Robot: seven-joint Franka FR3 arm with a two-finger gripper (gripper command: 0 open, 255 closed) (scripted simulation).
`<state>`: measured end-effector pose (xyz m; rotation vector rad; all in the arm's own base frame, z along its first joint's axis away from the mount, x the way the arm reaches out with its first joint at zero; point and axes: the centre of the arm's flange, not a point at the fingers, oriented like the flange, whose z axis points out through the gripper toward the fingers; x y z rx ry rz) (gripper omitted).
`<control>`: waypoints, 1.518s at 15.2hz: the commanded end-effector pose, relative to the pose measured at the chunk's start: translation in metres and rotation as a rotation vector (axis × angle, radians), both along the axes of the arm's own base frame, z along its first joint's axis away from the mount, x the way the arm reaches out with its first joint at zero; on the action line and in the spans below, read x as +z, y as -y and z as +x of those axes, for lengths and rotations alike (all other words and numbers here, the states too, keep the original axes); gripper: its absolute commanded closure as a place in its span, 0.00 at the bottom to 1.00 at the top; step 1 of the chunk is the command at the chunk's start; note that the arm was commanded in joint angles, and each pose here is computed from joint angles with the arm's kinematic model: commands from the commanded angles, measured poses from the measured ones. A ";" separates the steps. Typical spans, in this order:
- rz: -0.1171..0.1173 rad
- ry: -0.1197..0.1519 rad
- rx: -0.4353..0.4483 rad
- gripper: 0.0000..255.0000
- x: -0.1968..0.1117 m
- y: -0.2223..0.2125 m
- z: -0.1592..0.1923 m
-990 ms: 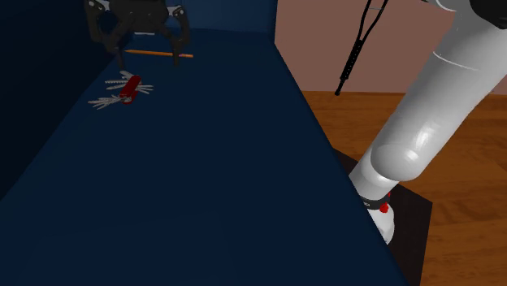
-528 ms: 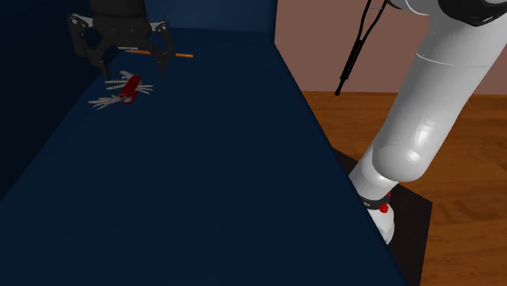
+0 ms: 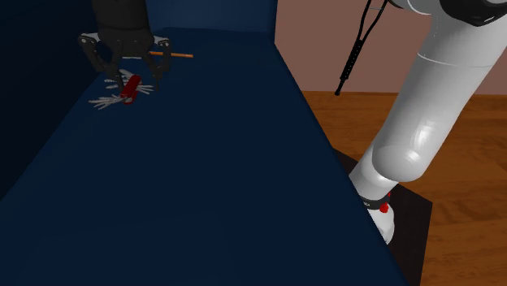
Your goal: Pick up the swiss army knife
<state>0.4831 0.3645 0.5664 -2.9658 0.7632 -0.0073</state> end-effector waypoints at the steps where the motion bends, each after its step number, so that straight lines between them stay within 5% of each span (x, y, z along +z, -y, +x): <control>1: 0.000 -0.001 0.000 1.00 0.000 0.000 0.000; 6: 0.000 0.000 0.001 1.00 -0.001 -0.001 -0.001; 23: 0.000 0.000 0.000 1.00 0.079 -0.001 -0.001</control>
